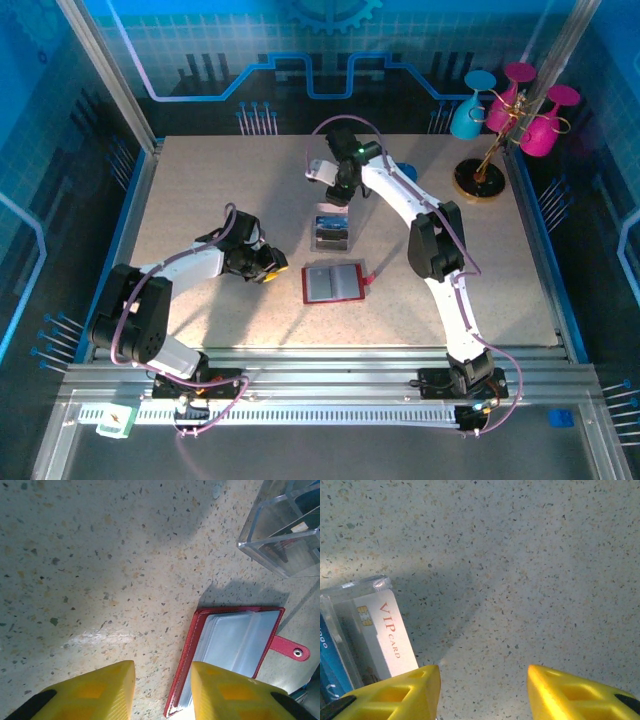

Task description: Take the credit cards out of the card holder

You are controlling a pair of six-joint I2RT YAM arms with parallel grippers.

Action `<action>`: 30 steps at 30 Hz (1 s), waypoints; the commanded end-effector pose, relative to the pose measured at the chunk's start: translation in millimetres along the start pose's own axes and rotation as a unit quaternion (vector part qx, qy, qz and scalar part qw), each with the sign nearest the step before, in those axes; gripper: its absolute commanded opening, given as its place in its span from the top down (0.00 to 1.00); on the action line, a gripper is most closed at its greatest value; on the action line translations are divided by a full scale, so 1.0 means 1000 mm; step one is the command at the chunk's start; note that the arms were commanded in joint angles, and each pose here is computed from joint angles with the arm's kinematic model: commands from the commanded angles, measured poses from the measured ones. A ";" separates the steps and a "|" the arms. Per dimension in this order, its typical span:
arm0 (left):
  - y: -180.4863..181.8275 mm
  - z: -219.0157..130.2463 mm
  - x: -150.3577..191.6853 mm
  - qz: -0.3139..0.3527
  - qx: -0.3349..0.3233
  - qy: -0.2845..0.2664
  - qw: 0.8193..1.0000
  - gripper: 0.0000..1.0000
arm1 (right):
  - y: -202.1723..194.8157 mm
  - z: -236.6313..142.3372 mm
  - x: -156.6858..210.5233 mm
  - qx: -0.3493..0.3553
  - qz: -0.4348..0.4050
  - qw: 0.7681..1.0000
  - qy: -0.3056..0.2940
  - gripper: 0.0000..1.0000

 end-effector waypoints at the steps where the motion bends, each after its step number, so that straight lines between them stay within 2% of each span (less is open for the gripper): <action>1: 0.000 -0.003 0.005 -0.006 0.006 0.003 1.000 0.65 | 0.002 0.013 0.006 -0.020 0.003 1.000 0.006 0.51; 11: -0.002 -0.002 0.006 -0.004 0.007 0.005 1.000 0.64 | 0.005 0.009 0.005 -0.028 -0.002 1.000 0.002 0.51; 21: -0.002 -0.003 0.009 -0.003 0.006 0.005 1.000 0.63 | 0.014 0.022 0.013 -0.063 -0.005 0.998 0.023 0.51; 29: -0.006 -0.005 0.008 0.001 0.007 0.002 1.000 0.63 | 0.008 -0.004 0.003 -0.032 0.006 0.999 -0.011 0.51; 30: -0.007 -0.005 0.008 0.002 0.008 0.002 1.000 0.63 | 0.005 -0.020 0.000 -0.020 0.007 0.999 -0.025 0.51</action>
Point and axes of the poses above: each hand's point on the last joint's axis, 136 mm out from that joint toward the fingers, its own z axis out along the fingers, its own y axis along the line the jaws close on, x = y × z, the point moved 9 cm from there along -z, back along the fingers
